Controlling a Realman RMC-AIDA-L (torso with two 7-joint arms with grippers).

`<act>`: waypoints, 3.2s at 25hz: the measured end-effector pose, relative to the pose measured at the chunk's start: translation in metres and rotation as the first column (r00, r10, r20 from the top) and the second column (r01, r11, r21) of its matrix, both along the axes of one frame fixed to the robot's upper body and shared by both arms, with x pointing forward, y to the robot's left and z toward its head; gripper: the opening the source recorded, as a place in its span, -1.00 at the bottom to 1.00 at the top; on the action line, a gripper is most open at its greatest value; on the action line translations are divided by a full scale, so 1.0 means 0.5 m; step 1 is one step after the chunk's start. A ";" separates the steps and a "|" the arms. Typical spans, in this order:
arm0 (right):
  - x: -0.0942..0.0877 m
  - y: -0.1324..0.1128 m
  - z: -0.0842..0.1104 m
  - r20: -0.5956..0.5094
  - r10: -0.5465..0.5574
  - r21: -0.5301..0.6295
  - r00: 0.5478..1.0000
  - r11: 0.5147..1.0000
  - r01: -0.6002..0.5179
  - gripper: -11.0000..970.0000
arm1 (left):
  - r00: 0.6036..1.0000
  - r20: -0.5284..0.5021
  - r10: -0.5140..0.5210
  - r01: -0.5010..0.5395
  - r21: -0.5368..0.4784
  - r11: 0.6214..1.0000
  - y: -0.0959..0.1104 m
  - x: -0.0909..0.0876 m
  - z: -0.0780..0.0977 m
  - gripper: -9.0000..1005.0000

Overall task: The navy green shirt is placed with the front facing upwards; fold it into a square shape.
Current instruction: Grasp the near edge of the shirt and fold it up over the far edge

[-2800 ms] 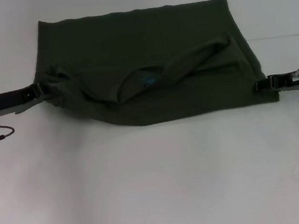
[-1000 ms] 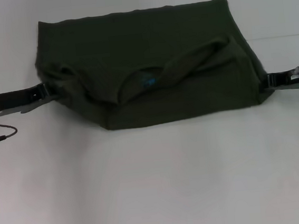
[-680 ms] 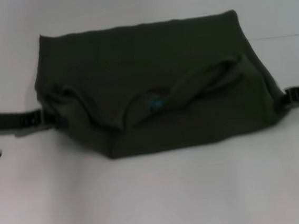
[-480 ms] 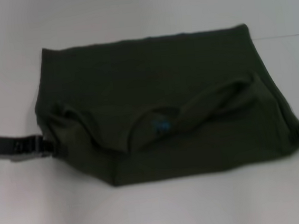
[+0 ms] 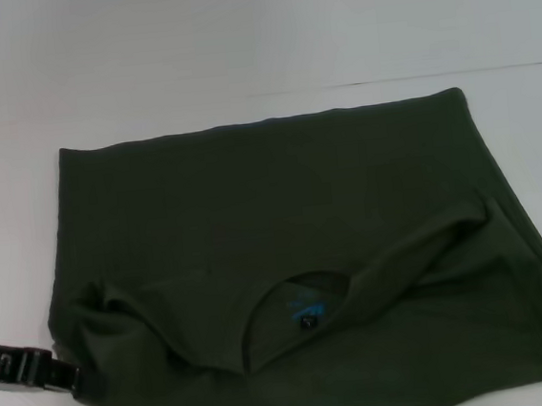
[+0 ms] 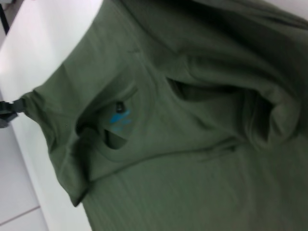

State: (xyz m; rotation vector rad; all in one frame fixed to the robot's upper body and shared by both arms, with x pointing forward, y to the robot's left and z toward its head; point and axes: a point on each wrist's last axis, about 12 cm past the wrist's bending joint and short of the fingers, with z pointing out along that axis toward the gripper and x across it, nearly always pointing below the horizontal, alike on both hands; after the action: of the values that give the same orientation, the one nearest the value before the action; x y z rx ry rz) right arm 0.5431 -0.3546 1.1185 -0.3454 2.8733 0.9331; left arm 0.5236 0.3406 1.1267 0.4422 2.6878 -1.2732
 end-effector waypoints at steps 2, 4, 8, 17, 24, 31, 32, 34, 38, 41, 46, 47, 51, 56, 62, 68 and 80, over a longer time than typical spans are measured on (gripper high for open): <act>0.002 -0.004 0.004 0.015 -0.019 0.016 1.000 1.000 0.018 -0.94 | 0.999 0.008 0.032 -0.032 0.025 0.999 0.006 0.008 -0.001 -0.98; 0.010 -0.010 0.014 0.055 -0.062 0.058 0.997 0.997 0.059 -0.94 | 0.996 0.026 0.081 -0.083 0.049 0.995 0.010 0.026 0.002 -0.98; 0.040 -0.020 0.038 0.154 -0.167 0.130 0.974 0.980 0.147 -0.94 | 0.983 0.074 0.169 -0.175 0.091 0.980 0.012 0.069 0.018 -0.98; 0.099 -0.032 0.078 0.324 -0.433 0.344 0.841 0.882 0.322 -0.94 | 0.925 0.197 0.325 -0.352 0.125 0.928 0.007 0.154 0.055 -0.98; 0.131 -0.027 0.029 0.356 -0.565 0.342 0.744 0.820 0.459 -0.94 | 0.856 0.289 0.428 -0.477 0.122 0.871 0.000 0.194 0.045 -0.98; 0.167 0.014 -0.011 0.422 -0.586 0.274 0.692 0.810 0.519 -0.94 | 0.796 0.366 0.482 -0.548 0.097 0.831 -0.010 0.223 0.046 -0.98; 0.182 0.026 -0.016 0.442 -0.593 0.249 0.673 0.802 0.543 -0.94 | 0.788 0.377 0.486 -0.555 0.095 0.826 -0.013 0.228 0.047 -0.98; 0.190 0.033 -0.018 0.450 -0.598 0.242 0.663 0.797 0.554 -0.94 | 0.778 0.393 0.490 -0.565 0.096 0.819 -0.022 0.239 0.045 -0.98; 0.223 0.062 -0.005 0.510 -0.581 0.214 0.634 0.800 0.560 -0.94 | 0.773 0.404 0.490 -0.570 0.101 0.815 -0.040 0.256 0.041 -0.98; 0.248 0.089 0.010 0.553 -0.547 0.191 0.628 0.817 0.544 -0.94 | 0.759 0.418 0.499 -0.585 0.102 0.805 -0.048 0.268 0.040 -0.98; 0.273 0.113 0.019 0.584 -0.526 0.165 0.619 0.823 0.544 -0.94 | 0.743 0.432 0.512 -0.603 0.101 0.791 -0.052 0.279 0.040 -0.98; 0.275 0.115 0.018 0.588 -0.525 0.161 0.616 0.822 0.547 -0.94 | 0.734 0.433 0.523 -0.616 0.099 0.782 -0.051 0.281 0.038 -0.98; 0.283 0.116 0.020 0.608 -0.529 0.154 0.593 0.811 0.565 -0.94 | 0.708 0.436 0.556 -0.650 0.095 0.754 -0.043 0.285 0.036 -0.98; 0.289 0.118 0.024 0.621 -0.531 0.155 0.577 0.804 0.573 -0.94 | 0.694 0.448 0.564 -0.664 0.094 0.742 -0.041 0.287 0.036 -0.98; 0.295 0.127 0.029 0.635 -0.520 0.151 0.571 0.809 0.569 -0.94 | 0.683 0.462 0.565 -0.670 0.088 0.737 -0.045 0.293 0.039 -0.98; 0.302 0.137 0.025 0.649 -0.500 0.124 0.573 0.813 0.569 -0.94 | 0.675 0.469 0.570 -0.677 0.086 0.731 -0.045 0.295 0.039 -0.98; 0.314 0.148 0.040 0.669 -0.481 0.121 0.567 0.823 0.555 -0.94 | 0.650 0.472 0.596 -0.702 0.072 0.708 -0.047 0.299 0.038 -0.98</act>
State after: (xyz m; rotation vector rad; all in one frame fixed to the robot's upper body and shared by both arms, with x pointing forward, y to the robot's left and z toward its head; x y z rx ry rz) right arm 0.7002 -0.2806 1.1386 0.1541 2.1200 0.4084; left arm 0.6731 0.3173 1.1457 -0.2341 2.2785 -0.5423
